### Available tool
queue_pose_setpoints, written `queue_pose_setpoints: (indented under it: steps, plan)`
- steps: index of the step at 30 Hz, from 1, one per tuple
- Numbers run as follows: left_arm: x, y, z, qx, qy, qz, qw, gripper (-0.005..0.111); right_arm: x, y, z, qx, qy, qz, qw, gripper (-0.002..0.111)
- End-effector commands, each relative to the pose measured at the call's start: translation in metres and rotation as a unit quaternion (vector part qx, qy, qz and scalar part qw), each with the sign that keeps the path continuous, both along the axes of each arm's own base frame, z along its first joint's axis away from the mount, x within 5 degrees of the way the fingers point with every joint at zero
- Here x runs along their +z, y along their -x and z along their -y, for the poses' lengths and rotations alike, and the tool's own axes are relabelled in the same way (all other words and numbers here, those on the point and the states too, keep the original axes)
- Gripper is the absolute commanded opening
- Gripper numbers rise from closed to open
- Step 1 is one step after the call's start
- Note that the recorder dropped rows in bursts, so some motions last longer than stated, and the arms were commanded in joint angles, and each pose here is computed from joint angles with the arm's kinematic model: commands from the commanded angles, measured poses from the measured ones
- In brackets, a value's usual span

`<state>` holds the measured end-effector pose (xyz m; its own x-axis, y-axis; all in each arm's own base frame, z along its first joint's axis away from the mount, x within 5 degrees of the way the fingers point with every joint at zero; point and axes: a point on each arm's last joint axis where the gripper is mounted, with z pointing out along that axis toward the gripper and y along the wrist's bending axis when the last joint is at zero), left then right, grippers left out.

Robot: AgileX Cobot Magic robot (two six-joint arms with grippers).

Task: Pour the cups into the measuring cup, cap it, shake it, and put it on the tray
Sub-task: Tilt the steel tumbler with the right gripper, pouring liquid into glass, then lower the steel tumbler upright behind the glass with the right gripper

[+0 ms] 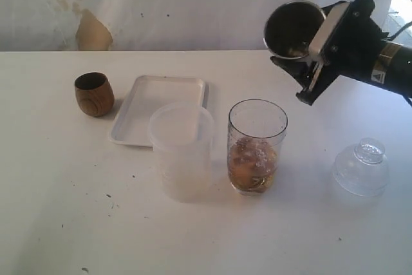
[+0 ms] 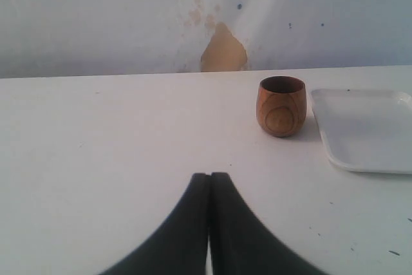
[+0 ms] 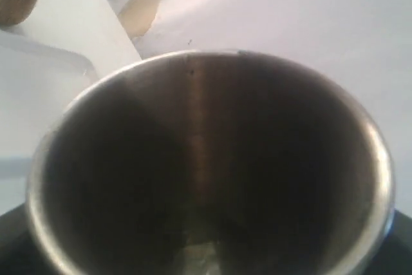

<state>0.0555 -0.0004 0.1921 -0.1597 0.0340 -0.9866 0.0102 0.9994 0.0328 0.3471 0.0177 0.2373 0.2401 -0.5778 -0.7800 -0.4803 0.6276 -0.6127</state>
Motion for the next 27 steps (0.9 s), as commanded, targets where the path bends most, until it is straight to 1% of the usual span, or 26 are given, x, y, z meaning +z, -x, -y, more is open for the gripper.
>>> queue_pose_setpoints:
  steps: [1, 3, 7, 9, 11, 17, 21, 23, 25, 26, 27]
  plan:
    - [0.0, 0.0, 0.0, 0.0, 0.001, 0.006, 1.0, 0.0, -0.007, -0.013, 0.009, -0.075, -0.18, -0.059, 0.979, 0.0]
    - [0.0, 0.0, 0.0, 0.0, 0.001, 0.006, 1.0, 0.0, -0.018, -0.018, 0.012, -0.096, -0.232, -0.092, 0.964, 0.0]
    - [0.0, 0.0, 0.0, 0.0, 0.001, 0.006, 1.0, 0.0, -0.039, -0.029, 0.013, -0.104, -0.274, -0.139, 0.946, 0.0]
    - [0.0, 0.0, 0.0, 0.0, 0.001, 0.006, 1.0, 0.0, -0.051, -0.037, 0.013, -0.108, -0.303, -0.169, 0.932, 0.0]
    - [0.0, 0.0, 0.0, 0.0, 0.001, 0.006, 1.0, 0.0, -0.06, -0.044, 0.013, -0.107, -0.316, -0.189, 0.923, 0.0]
    - [0.0, 0.0, 0.0, 0.0, 0.001, 0.006, 1.0, 0.0, -0.077, -0.059, 0.01, -0.089, -0.3, -0.205, 0.927, 0.0]
    - [0.0, 0.0, 0.0, 0.0, 0.001, 0.006, 1.0, 0.0, -0.087, -0.067, -0.002, -0.063, -0.271, -0.219, 0.935, 0.0]
    - [0.0, 0.0, 0.0, 0.0, 0.001, 0.006, 1.0, 0.0, -0.091, -0.071, -0.006, -0.063, -0.261, -0.226, 0.936, 0.002]
    - [0.0, 0.0, 0.0, 0.0, 0.001, 0.006, 1.0, 0.0, -0.097, -0.076, -0.013, -0.063, -0.243, -0.238, 0.938, 0.009]
    - [0.0, 0.0, 0.0, 0.0, 0.001, 0.006, 1.0, 0.0, -0.098, -0.077, -0.016, -0.06, -0.24, -0.24, 0.939, 0.019]
    - [0.0, 0.0, 0.0, 0.0, 0.001, 0.006, 1.0, 0.0, -0.099, -0.077, -0.016, -0.059, -0.239, -0.24, 0.939, 0.023]
